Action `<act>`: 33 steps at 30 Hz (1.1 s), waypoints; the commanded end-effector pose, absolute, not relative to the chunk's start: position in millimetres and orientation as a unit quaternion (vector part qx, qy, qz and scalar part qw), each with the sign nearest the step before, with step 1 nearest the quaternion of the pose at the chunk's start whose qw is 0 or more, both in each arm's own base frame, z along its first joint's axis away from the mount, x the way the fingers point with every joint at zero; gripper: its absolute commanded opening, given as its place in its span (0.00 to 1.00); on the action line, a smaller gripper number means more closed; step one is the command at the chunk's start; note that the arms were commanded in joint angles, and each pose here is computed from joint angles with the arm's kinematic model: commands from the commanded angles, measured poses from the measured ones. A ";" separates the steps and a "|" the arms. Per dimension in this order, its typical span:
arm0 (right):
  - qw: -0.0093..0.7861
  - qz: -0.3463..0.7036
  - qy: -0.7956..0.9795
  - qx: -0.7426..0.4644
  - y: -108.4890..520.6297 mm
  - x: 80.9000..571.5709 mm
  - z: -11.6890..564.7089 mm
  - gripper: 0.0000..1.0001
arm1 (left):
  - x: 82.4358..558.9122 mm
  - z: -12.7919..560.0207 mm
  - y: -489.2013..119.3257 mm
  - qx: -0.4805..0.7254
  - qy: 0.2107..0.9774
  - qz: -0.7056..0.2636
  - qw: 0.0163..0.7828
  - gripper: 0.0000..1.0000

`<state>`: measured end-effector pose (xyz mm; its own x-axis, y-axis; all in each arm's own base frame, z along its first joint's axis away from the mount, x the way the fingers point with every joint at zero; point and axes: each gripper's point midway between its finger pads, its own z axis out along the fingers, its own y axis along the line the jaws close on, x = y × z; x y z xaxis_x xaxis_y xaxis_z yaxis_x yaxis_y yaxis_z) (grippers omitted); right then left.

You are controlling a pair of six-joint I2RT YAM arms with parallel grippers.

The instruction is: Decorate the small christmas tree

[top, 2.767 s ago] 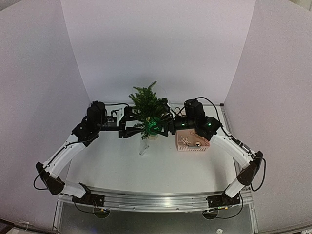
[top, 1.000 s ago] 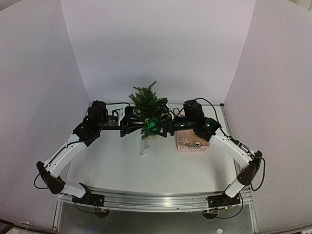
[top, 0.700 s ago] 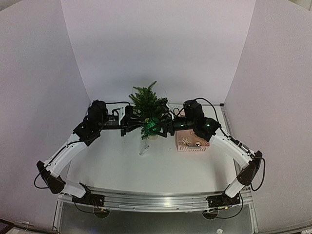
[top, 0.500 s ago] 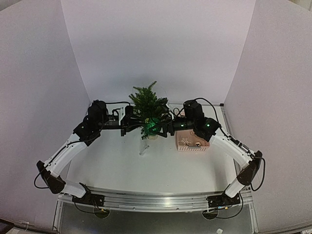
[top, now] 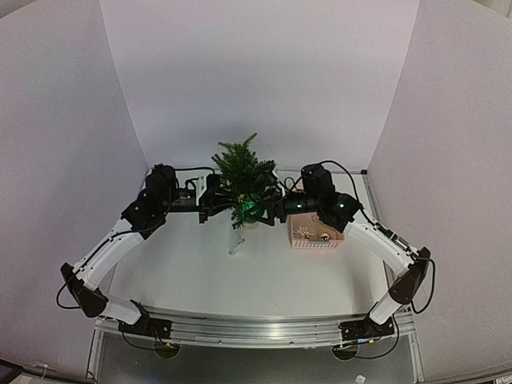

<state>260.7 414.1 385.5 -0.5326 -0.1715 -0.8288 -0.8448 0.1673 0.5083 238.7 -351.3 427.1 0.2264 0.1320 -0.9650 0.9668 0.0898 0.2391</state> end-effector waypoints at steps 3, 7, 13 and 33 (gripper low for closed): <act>0.326 0.544 0.672 -0.382 419.0 255.0 398.4 0.44 | 239.5 439.4 -351.4 0.557 0.477 -0.376 0.566 0.15; 0.323 0.545 0.672 -0.383 420.4 255.5 397.7 0.44 | 236.9 444.8 -350.6 0.555 0.472 -0.381 0.569 0.07; 0.325 0.544 0.671 -0.385 420.7 255.8 396.7 0.44 | 238.0 443.6 -349.9 0.552 0.479 -0.378 0.568 0.00; 0.413 0.466 0.702 -0.346 390.7 274.2 396.4 0.41 | 248.0 438.0 -328.1 0.561 0.510 -0.286 0.586 0.00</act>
